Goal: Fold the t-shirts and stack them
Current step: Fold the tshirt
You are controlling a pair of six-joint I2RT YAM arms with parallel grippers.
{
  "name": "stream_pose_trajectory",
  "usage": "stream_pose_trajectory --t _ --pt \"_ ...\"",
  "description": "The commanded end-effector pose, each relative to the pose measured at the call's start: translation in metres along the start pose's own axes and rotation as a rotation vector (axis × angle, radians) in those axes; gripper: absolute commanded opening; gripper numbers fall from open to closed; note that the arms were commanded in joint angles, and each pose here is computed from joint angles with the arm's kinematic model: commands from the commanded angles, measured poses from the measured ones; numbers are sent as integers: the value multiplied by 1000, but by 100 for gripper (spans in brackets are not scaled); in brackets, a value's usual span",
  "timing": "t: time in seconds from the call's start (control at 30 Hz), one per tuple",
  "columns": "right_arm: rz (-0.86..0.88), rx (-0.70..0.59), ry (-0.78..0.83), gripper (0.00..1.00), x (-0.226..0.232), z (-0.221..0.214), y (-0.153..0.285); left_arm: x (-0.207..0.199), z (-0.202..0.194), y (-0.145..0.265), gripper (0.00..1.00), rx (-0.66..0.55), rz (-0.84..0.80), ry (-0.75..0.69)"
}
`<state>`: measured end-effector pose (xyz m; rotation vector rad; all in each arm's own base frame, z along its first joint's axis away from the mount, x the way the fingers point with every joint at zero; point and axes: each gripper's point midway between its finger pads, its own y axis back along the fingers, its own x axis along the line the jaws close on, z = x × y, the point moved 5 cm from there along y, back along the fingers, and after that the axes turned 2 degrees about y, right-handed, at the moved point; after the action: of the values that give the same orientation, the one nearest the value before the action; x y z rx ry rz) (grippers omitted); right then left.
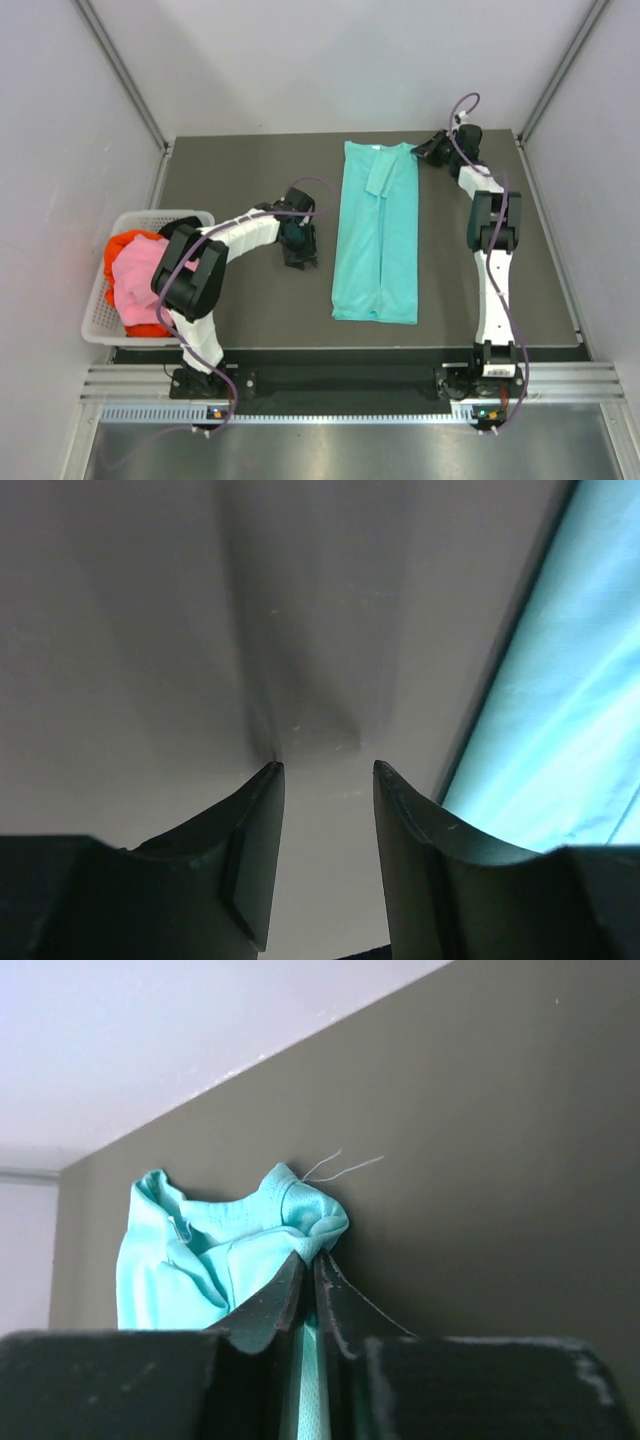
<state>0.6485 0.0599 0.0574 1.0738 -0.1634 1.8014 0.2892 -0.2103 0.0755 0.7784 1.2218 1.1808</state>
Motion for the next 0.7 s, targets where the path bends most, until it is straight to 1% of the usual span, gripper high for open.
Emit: stream_pose_trajectory --t 0.0,0.03,0.07,0.1,0.13,0.2,0.23,0.27,0.3,0.33,0.37,0.4,0.43,0.47,0.5,0.53,0.6,0.63,0.67 --pt "69 -103 20 10 21 26 -7 -28 15 7 46 -34 -146 -65" --pt "58 -102 22 19 22 29 -4 -32 15 8 46 -28 -172 -68" --pt "45 -98 21 24 20 31 -1 -37 10 8 47 -5 -220 -78" --pt "31 -95 20 27 18 31 2 -39 7 9 47 4 -237 -83" --pt "-4 -67 -5 33 18 30 11 -39 3 11 47 9 -248 -88" --pt "-46 -50 -5 36 16 32 27 -44 -6 14 46 11 -273 -113" --pt "-64 -39 -7 37 25 33 43 -49 -7 22 46 -8 -305 -129" --pt "-110 -6 -29 38 21 29 56 -49 -17 21 46 7 -314 -140" --pt "-148 0 -13 38 22 30 68 -56 -20 26 45 9 -367 -157" --pt "-171 5 -8 38 34 31 89 -60 -22 31 44 8 -398 -169" --pt "-196 14 -6 39 37 31 104 -64 -29 32 43 21 -417 -184" --pt "-262 37 1 39 36 25 118 -67 -32 34 43 27 -432 -190" --pt "-300 38 8 39 50 24 142 -70 -35 36 42 23 -446 -199" --pt "-331 47 15 39 55 19 154 -75 -40 37 42 23 -460 -214" --pt "-395 79 14 39 55 9 169 -77 -43 38 42 23 -471 -220" --pt "-424 86 18 39 65 2 191 -80 -46 38 42 28 -492 -226" --pt "-513 108 14 38 70 -16 214 -86 -55 36 41 40 -519 -251" --pt "-552 143 1 37 73 -36 235 -85 -58 30 40 55 -500 -248" --pt "-590 155 -3 36 75 -48 244 -85 -64 26 39 71 -486 -254"
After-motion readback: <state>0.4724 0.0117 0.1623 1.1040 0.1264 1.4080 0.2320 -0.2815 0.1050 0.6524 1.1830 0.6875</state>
